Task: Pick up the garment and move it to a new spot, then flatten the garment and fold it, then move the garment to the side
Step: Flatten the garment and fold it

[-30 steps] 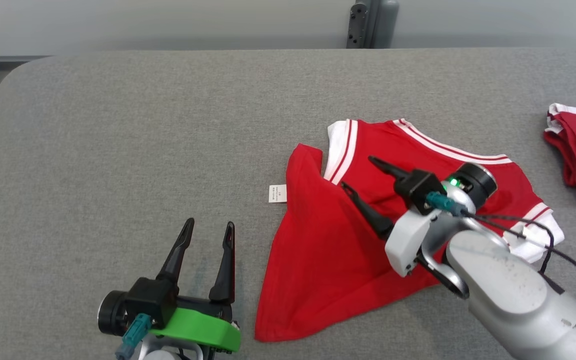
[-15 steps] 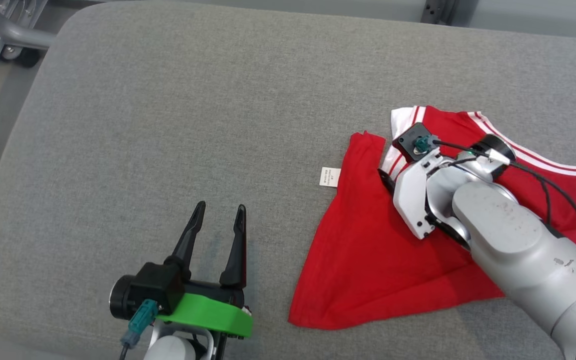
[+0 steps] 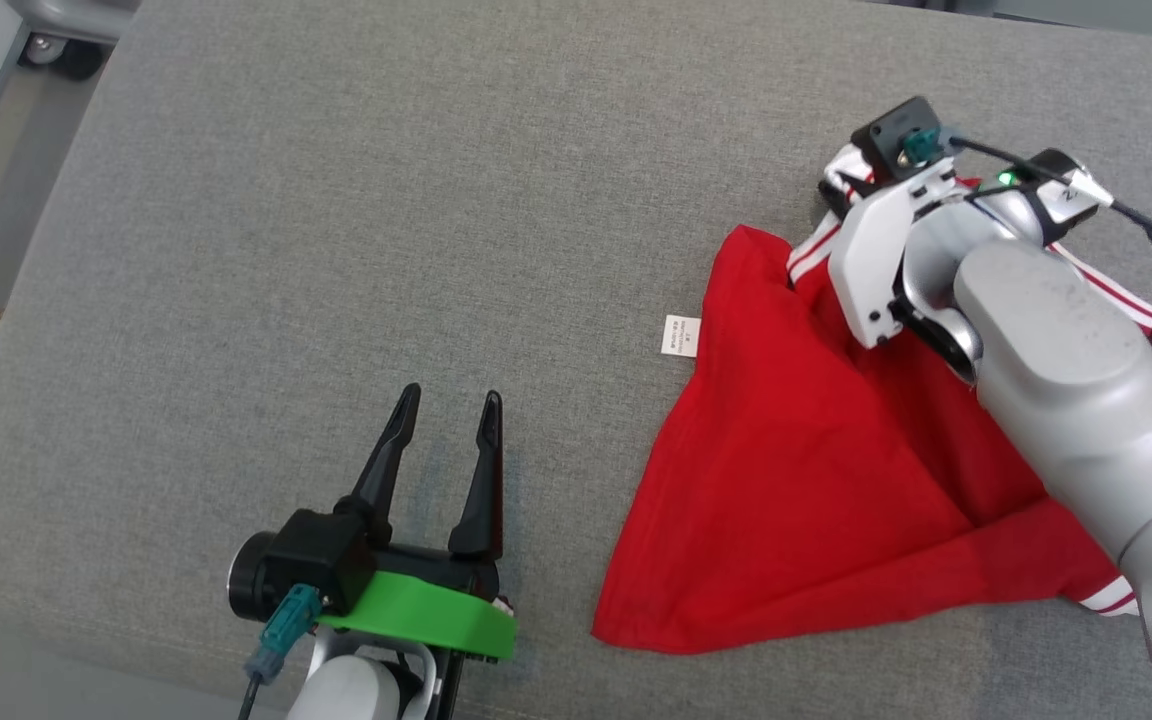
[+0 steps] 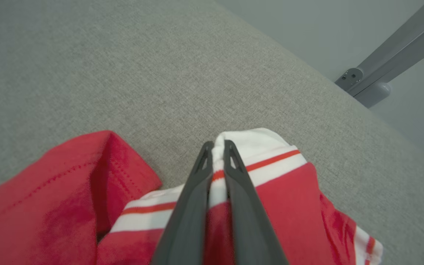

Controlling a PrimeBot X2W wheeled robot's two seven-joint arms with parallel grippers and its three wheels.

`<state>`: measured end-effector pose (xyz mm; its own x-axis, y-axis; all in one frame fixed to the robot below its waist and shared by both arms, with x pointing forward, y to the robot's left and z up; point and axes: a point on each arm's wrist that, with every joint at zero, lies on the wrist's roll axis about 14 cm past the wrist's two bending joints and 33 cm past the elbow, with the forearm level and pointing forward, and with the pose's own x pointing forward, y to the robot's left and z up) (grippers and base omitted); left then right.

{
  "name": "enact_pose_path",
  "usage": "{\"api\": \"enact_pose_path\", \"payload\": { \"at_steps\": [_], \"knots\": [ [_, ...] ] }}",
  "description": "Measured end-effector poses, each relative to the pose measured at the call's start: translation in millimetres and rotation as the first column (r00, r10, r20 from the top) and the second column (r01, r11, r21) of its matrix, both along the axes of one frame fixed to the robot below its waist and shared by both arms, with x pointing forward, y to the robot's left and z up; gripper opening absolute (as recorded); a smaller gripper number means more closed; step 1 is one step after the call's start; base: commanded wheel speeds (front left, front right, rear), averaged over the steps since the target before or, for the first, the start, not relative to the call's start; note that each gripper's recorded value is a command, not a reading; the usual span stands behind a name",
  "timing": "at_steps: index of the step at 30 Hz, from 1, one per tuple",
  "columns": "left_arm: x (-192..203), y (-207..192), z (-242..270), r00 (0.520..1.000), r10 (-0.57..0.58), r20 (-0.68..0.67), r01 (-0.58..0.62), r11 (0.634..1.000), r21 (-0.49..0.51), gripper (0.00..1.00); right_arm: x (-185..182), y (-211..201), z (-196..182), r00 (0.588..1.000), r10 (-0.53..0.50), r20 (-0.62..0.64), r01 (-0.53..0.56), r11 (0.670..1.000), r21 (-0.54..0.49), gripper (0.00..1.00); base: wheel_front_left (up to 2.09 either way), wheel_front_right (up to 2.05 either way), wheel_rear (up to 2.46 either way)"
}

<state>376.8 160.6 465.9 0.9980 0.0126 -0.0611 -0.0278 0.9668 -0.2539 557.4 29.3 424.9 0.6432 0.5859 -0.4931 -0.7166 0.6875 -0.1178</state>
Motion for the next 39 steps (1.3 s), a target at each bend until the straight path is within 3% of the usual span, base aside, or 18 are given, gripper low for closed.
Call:
{"api": "enact_pose_path", "payload": {
  "at_steps": [9, 16, 22, 23, 24, 34, 39],
  "knots": [
    [3.2, 4.4, 3.7, 1.0, 0.019, 0.007, -0.019, 1.0, -0.004, 1.0, 68.3, -5.9, 59.7, 0.979, -0.131, 0.157, 0.112, 0.986, 0.127, 0.0, 0.0, 0.0, 0.0],
    [-1.0, 16.0, 1.2, 0.998, 0.06, -0.008, -0.06, 0.998, 0.006, 1.0, 115.5, -29.6, 104.4, 0.929, -0.24, 0.283, 0.185, 0.96, 0.208, 0.0, 0.0, 0.0, 0.0],
    [1.1, 20.3, -1.0, 0.997, 0.074, -0.015, -0.074, 0.997, 0.013, 1.0, 122.8, -29.4, 103.9, 0.917, -0.274, 0.289, 0.202, 0.945, 0.257, 0.0, 0.0, 0.0, 0.0],
    [2.1, 19.8, -0.7, 0.997, 0.072, -0.014, -0.072, 0.997, 0.015, 1.0, 122.3, -29.2, 103.1, 0.917, -0.28, 0.285, 0.205, 0.942, 0.266, 0.31, 0.0, 0.0, 0.0],
    [3.3, 19.2, -0.6, 0.998, 0.07, -0.012, -0.069, 0.997, 0.016, 1.0, 121.5, -30.4, 101.5, 0.916, -0.288, 0.28, 0.21, 0.938, 0.275, 1.0, 0.0, 0.0, 0.0],
    [18.6, 5.0, -0.1, 1.0, 0.009, 0.009, -0.01, 0.999, 0.042, 1.0, 97.1, -38.5, 98.2, 0.899, -0.306, 0.313, 0.191, 0.917, 0.35, 1.0, 0.0, 0.0, 0.0],
    [27.0, -5.8, 3.9, 0.999, -0.034, 0.034, 0.032, 0.998, 0.052, 1.0, 66.3, -65.3, 106.4, 0.865, -0.367, 0.342, 0.188, 0.869, 0.458, 1.0, 0.0, 0.0, 0.0]
  ]
}}
